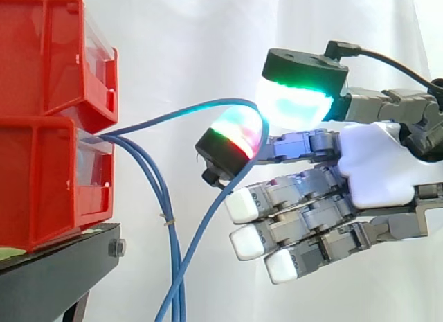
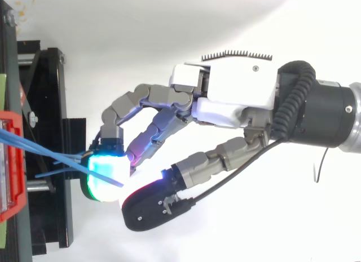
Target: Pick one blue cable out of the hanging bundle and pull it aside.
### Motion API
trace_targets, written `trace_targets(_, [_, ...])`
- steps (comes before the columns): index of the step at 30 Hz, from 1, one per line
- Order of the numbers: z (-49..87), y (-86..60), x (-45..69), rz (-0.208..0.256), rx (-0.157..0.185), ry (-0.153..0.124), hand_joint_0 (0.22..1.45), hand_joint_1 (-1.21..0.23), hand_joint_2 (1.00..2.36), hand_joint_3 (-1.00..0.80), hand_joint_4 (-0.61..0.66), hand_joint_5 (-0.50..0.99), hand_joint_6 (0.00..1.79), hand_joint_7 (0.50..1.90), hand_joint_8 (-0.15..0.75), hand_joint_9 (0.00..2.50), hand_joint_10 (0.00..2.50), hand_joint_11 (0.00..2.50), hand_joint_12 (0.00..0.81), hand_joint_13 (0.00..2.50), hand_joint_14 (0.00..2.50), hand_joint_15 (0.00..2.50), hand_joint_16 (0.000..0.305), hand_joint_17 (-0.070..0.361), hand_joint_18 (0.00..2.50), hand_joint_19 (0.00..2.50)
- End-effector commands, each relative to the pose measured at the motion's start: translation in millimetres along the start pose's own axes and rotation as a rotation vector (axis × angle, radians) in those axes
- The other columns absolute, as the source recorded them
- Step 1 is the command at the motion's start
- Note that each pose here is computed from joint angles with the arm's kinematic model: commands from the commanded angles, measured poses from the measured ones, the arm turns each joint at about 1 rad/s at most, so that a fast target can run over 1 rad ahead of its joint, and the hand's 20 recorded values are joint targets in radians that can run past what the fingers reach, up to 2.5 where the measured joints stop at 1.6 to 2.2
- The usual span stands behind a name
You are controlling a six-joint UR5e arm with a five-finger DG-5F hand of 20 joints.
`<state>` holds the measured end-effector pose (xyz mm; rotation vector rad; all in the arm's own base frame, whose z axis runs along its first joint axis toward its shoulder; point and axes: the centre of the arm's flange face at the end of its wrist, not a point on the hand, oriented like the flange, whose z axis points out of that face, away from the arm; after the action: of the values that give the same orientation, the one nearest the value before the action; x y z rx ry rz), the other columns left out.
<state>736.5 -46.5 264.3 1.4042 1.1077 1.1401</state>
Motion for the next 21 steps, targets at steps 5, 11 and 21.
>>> trace_targets(5, [-0.3, -0.3, 0.6, 0.001, 0.002, 0.001, 0.57, -0.91, 1.0, 0.03, -0.22, -0.06, 0.89, 1.02, 0.292, 0.69, 0.0, 0.0, 0.448, 0.7, 0.01, 0.2, 0.062, 0.139, 0.58, 0.29])
trace_targets(11, [-0.3, -0.3, 0.6, 0.001, 0.002, 0.001, 0.57, -0.92, 1.01, 0.07, -0.26, -0.06, 0.89, 1.0, 0.27, 0.59, 0.0, 0.0, 0.468, 0.65, 0.0, 0.13, 0.061, 0.138, 0.56, 0.26])
trace_targets(21, [-0.6, -0.6, 0.5, 0.0, 0.005, 0.001, 0.58, -0.94, 1.03, 0.12, -0.29, -0.05, 0.88, 1.05, 0.256, 0.59, 0.0, 0.0, 0.455, 0.64, 0.0, 0.14, 0.06, 0.136, 0.55, 0.27])
